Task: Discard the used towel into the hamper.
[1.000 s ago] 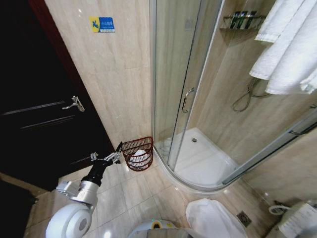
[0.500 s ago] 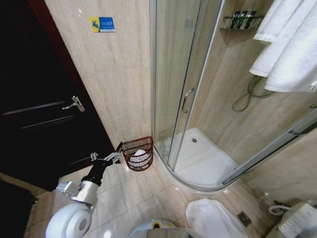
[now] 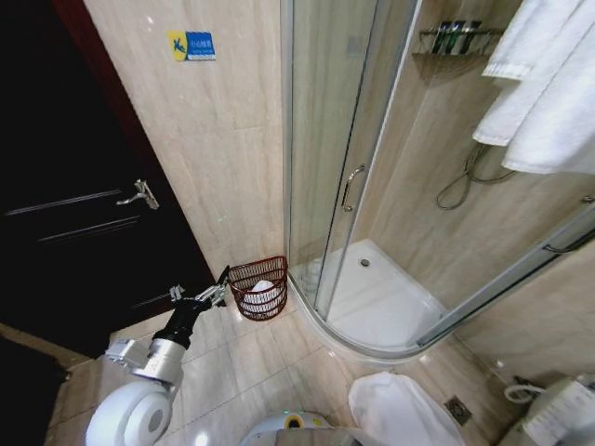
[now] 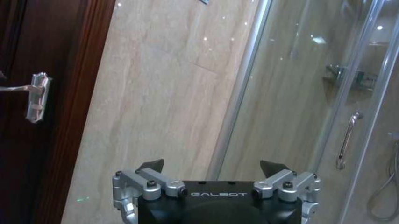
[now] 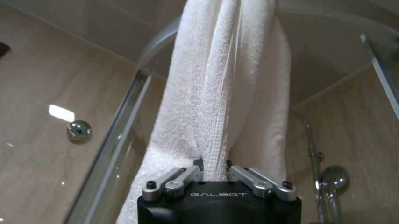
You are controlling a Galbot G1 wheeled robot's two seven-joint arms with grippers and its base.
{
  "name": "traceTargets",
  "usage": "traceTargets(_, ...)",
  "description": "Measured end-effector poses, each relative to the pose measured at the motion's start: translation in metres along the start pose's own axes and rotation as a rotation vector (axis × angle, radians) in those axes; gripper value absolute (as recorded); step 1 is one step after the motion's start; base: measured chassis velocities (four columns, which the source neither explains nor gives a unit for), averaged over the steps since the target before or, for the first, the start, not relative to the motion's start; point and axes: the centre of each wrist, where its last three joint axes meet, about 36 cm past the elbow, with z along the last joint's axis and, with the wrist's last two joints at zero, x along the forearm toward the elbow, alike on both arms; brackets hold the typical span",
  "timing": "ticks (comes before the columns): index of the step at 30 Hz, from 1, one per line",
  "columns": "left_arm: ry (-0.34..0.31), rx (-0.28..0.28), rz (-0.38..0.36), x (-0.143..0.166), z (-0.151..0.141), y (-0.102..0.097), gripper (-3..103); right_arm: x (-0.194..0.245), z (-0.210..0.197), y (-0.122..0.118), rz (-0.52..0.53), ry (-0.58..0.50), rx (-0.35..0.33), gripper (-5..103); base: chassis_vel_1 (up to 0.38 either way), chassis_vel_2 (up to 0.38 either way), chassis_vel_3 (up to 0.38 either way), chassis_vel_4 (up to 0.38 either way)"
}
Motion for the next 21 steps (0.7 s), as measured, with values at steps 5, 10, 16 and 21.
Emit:
traceTargets(5,0.000,0.000,0.000,0.000,0.000,0.000,100,0.016,0.005,0.005,-0.024,-0.002,-0.018,9,0.000,0.000,0.000,0.000)
traceTargets(10,0.000,0.000,0.000,0.000,0.000,0.000,100,0.033,0.019,0.008,-0.042,0.027,-0.042,9,0.000,0.000,0.000,0.000)
traceTargets(16,0.000,0.000,0.000,0.000,0.000,0.000,100,0.052,0.049,0.014,-0.075,0.096,-0.094,9,0.000,0.000,0.000,0.000)
traceTargets(21,0.000,0.000,0.000,0.000,0.000,0.000,100,0.068,0.065,0.020,-0.084,0.138,-0.132,9,0.000,0.000,0.000,0.000)
